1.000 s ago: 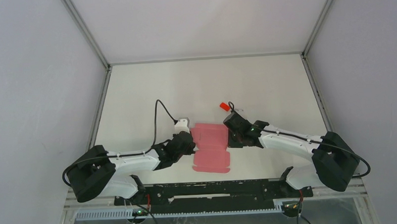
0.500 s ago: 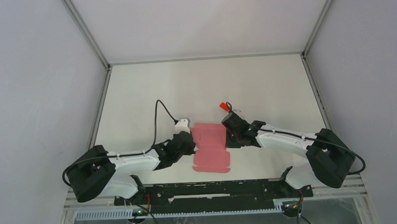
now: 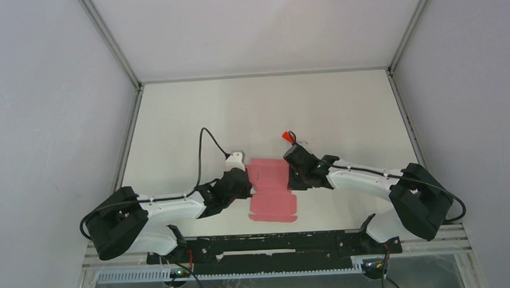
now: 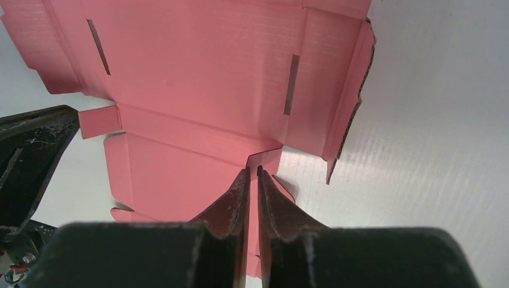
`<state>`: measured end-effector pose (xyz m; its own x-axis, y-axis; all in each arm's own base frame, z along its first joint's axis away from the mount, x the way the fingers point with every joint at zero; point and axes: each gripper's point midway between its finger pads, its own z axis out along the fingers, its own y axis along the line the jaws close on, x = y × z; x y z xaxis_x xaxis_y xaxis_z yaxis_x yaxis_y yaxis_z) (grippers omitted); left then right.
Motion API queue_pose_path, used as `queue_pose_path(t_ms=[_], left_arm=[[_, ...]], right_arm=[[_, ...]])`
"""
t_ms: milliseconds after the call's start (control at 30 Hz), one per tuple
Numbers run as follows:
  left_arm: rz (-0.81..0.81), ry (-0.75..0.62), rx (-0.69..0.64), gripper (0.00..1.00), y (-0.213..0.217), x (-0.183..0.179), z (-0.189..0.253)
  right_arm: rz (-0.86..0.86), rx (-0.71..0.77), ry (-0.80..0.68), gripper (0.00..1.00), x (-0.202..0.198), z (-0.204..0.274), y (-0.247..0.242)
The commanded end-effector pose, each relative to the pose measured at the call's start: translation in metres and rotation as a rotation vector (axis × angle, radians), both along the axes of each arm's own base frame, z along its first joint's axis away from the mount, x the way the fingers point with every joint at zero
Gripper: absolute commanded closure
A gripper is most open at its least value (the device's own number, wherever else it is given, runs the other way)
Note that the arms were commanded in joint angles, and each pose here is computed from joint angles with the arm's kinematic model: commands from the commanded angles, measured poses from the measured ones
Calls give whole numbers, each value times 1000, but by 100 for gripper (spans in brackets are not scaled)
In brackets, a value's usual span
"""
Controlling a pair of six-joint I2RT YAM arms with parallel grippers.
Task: Fold the paper box
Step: Fold the paper box at the center of the board.
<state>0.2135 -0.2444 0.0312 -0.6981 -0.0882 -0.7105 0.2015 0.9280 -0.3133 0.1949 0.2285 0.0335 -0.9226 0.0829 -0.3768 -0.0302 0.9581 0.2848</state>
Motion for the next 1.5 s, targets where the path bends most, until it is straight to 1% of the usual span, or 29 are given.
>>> queue_pose_path(t_ms=[0, 333, 1000, 1467], left_arm=[[-11, -51, -85, 100, -24, 14, 30], [-21, -51, -91, 100, -29, 14, 33], [-42, -46, -93, 100, -41, 15, 35], [-54, -13, -76, 100, -44, 9, 17]], right_arm=[[3, 16, -14, 85, 5, 0, 4], [8, 11, -2, 84, 6, -7, 6], [11, -53, 52, 84, 2, -36, 2], [17, -55, 62, 84, 1, -40, 3]])
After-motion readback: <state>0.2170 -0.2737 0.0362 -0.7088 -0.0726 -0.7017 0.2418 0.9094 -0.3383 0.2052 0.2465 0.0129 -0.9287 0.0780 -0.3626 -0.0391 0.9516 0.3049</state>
